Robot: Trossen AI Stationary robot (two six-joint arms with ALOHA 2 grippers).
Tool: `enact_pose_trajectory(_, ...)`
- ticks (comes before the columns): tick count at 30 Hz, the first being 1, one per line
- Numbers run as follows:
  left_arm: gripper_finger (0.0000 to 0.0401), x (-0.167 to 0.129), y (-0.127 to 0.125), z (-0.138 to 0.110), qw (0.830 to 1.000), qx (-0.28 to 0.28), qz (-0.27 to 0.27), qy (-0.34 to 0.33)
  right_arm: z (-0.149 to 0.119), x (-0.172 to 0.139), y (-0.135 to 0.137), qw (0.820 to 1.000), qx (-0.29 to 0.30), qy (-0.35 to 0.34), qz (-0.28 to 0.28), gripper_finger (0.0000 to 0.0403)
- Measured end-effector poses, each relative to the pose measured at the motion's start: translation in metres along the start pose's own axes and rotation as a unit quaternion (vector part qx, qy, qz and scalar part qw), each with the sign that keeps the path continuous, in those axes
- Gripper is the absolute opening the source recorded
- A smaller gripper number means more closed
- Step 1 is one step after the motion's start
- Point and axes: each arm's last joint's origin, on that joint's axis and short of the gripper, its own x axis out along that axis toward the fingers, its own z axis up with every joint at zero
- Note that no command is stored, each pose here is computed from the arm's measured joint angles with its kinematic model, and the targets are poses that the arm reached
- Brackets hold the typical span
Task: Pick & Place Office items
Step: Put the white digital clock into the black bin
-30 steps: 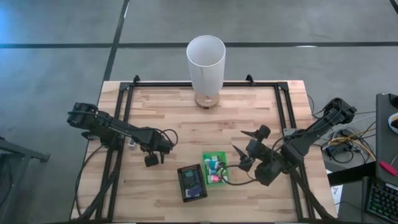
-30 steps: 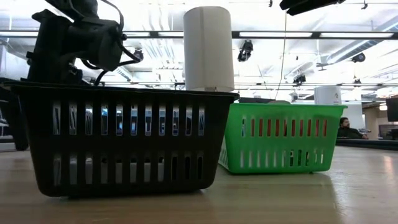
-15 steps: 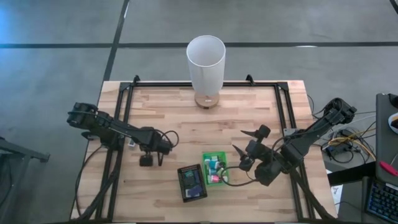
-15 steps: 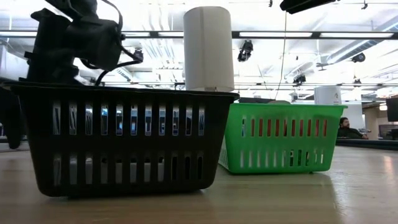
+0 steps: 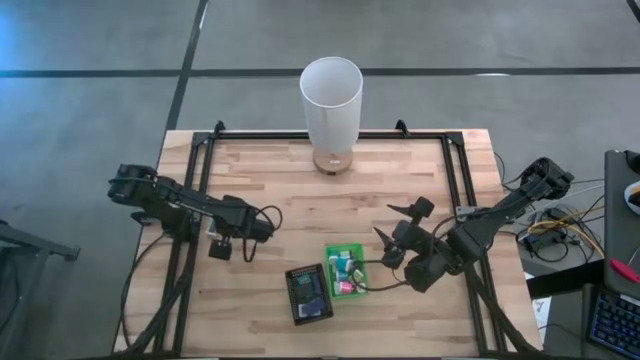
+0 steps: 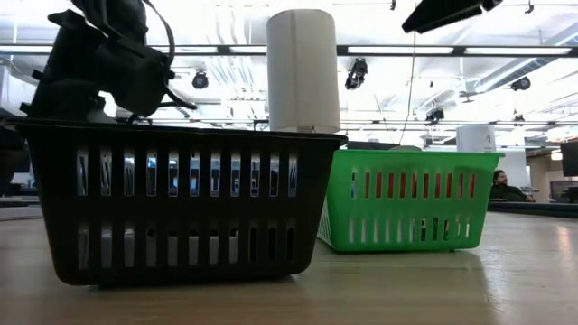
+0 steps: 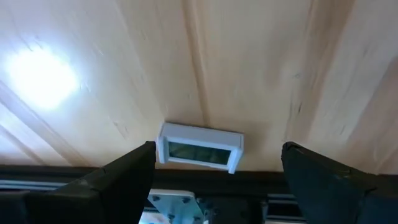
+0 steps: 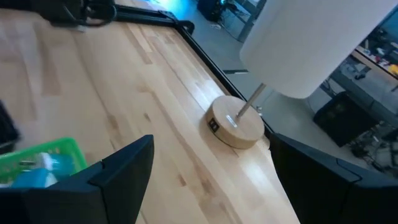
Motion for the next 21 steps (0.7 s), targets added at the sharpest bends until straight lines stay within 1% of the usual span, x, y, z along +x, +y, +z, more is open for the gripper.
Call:
enact_pose_trajectory(5, 0.0344, -0.002, 0.008, 0.000, 0.999, 0.038, -0.002, 0.001, -0.010, 0.012, -0.003, 1.000, -0.008, 0.014, -0.021, 0.0313)
enact_pose_trajectory(7, 0.0344, -0.001, 0.013, -0.001, 0.998, 0.054, 0.015, 0.009, -0.014, 0.018, -0.005, 0.999, -0.009, 0.019, -0.029, 0.0313)
enact_pose_trajectory(9, 0.0344, -0.001, 0.019, -0.003, 0.997, 0.067, 0.044, 0.021, -0.016, 0.022, -0.006, 0.999, -0.007, 0.023, -0.035, 0.0313)
enact_pose_trajectory(11, 0.0344, 0.000, 0.025, -0.005, 0.994, 0.071, 0.068, 0.036, -0.017, 0.025, -0.006, 0.999, -0.004, 0.024, -0.039, 0.0313)
enact_pose_trajectory(12, 0.0344, 0.000, 0.028, -0.006, 0.994, 0.070, 0.069, 0.042, -0.018, 0.025, -0.006, 0.999, -0.005, 0.025, -0.039, 0.0313)
enact_pose_trajectory(17, 0.0344, 0.006, 0.034, -0.013, 0.997, 0.057, 0.027, 0.051, -0.017, 0.025, -0.006, 0.999, 0.005, 0.023, -0.035, 0.0313)
enact_pose_trajectory(21, 0.0344, 0.011, 0.035, -0.019, 0.997, 0.064, 0.017, 0.047, -0.017, 0.025, -0.005, 0.999, 0.006, 0.023, -0.034, 0.0313)
